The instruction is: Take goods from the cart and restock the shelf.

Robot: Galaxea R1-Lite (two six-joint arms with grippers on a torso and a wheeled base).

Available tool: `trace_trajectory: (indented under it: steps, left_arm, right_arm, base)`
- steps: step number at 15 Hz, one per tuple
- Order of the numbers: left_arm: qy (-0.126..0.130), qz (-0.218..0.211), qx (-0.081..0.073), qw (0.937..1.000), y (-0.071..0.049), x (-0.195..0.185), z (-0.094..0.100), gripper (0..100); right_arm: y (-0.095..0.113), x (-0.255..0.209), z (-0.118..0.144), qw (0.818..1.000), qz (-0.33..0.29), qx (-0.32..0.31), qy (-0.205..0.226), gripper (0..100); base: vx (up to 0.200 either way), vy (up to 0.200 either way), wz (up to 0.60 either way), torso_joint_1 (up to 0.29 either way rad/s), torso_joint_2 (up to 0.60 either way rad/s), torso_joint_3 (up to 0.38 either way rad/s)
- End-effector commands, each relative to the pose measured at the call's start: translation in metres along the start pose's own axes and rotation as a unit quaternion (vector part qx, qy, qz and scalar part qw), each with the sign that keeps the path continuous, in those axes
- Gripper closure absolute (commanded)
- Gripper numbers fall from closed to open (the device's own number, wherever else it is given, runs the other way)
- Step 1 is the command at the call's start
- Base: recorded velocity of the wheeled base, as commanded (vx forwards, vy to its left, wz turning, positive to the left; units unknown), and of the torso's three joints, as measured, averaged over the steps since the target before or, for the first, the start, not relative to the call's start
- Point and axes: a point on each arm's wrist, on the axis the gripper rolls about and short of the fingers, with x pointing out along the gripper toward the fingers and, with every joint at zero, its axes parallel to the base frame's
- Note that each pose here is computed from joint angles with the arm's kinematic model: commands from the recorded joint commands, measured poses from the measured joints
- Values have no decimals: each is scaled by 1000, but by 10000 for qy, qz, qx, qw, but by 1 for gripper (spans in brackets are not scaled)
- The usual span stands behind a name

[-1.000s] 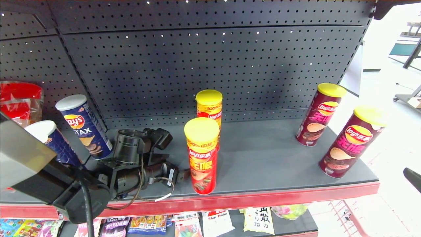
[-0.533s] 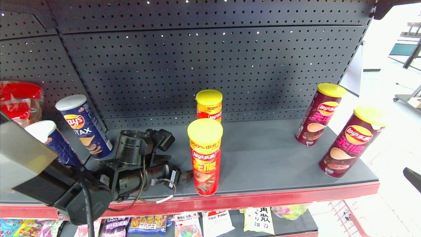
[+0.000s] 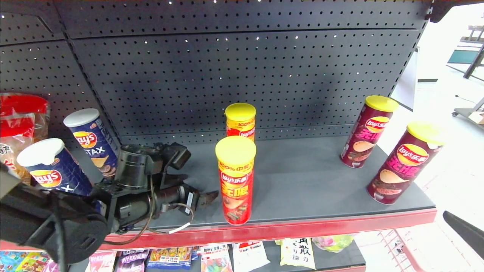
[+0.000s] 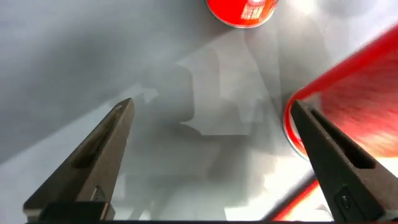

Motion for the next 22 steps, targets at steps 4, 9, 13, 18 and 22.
trace_trajectory:
  steps: [4, 9, 13, 18, 22]
  left_arm:
    - [-912, 512, -110, 9945, -1, -168, 24, 0]
    - [-1088, 1568, -496, 9804, -28, -299, -54, 0]
    - [-1487, 2018, -472, 9669, -48, -333, -109, 0]
    - [-1471, 2637, -825, 9497, -51, -330, -135, 0]
    - [-1404, 3391, -1392, 9197, -59, -323, -135, 0]
  right_arm:
    - [-2, 1, -14, 9995, -230, -7, 238, 0]
    - [-9, -24, -34, 9936, -1125, 92, 36, 0]
    - [-5, -66, -63, 9933, -1099, -349, 83, 0]
    - [4, -80, -90, 9809, -1897, -93, 419, 0]
    - [8, -82, -99, 9930, -1178, 52, 58, 0]
  base:
    - [0, 0, 0, 0, 0, 0]
    - [0, 0, 0, 0, 0, 0]
    - [0, 0, 0, 0, 0, 0]
    - [0, 0, 0, 0, 0, 0]
    - [0, 0, 0, 0, 0, 0]
